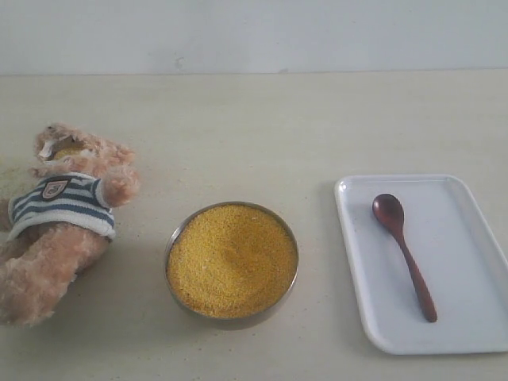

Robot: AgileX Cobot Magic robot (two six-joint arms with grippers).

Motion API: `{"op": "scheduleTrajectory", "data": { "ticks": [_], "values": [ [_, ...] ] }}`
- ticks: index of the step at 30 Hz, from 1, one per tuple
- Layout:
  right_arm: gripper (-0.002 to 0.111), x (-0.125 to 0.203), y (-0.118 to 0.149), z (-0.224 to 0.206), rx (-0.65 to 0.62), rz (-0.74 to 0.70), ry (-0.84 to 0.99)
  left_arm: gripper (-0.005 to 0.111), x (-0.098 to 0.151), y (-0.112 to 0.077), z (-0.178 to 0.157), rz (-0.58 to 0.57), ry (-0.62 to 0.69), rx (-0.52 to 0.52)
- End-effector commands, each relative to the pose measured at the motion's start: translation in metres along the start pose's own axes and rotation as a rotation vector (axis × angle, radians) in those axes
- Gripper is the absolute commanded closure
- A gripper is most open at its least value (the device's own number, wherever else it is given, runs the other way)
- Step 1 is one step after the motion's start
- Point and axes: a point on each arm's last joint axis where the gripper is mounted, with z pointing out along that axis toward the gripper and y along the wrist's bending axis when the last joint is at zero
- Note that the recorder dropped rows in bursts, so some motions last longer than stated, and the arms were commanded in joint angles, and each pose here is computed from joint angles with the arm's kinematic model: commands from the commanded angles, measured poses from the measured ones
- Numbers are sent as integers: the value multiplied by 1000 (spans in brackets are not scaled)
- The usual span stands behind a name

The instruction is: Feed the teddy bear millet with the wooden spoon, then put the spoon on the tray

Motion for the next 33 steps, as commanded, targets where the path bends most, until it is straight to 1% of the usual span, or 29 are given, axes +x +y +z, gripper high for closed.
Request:
{"op": "scheduleTrajectory", "data": {
  "ticks": [1, 9, 19, 21, 23, 26, 29, 31, 33],
  "values": [
    [107, 1, 0, -3, -1, 3, -11, 103, -4, 0, -19, -20, -88, 31],
    [107, 1, 0, -3, -1, 3, -11, 103, -7, 2, -37, -27, -154, 48],
    [107, 1, 0, -3, -1, 3, -11, 103, -7, 2, -38, -28, -158, 49],
    [107, 1, 0, -3, -1, 3, -11, 103, -5, 3, -36, 36, -152, 39],
    [107, 1, 0, -3, -1, 3, -11, 103, 2, 4, -35, 116, -138, 32],
    [107, 1, 0, -3, -1, 3, -11, 103, 20, 11, -31, 163, -142, 16],
    [107, 1, 0, -3, -2, 8, -11, 103, 43, 23, -31, 126, -188, -25],
    [107, 1, 0, -3, -3, 10, -11, 103, 61, 32, -33, 93, -191, -75],
    [107, 1, 0, -3, -3, 10, -11, 103, 77, 38, -39, 86, -197, -119]
  ]
}}
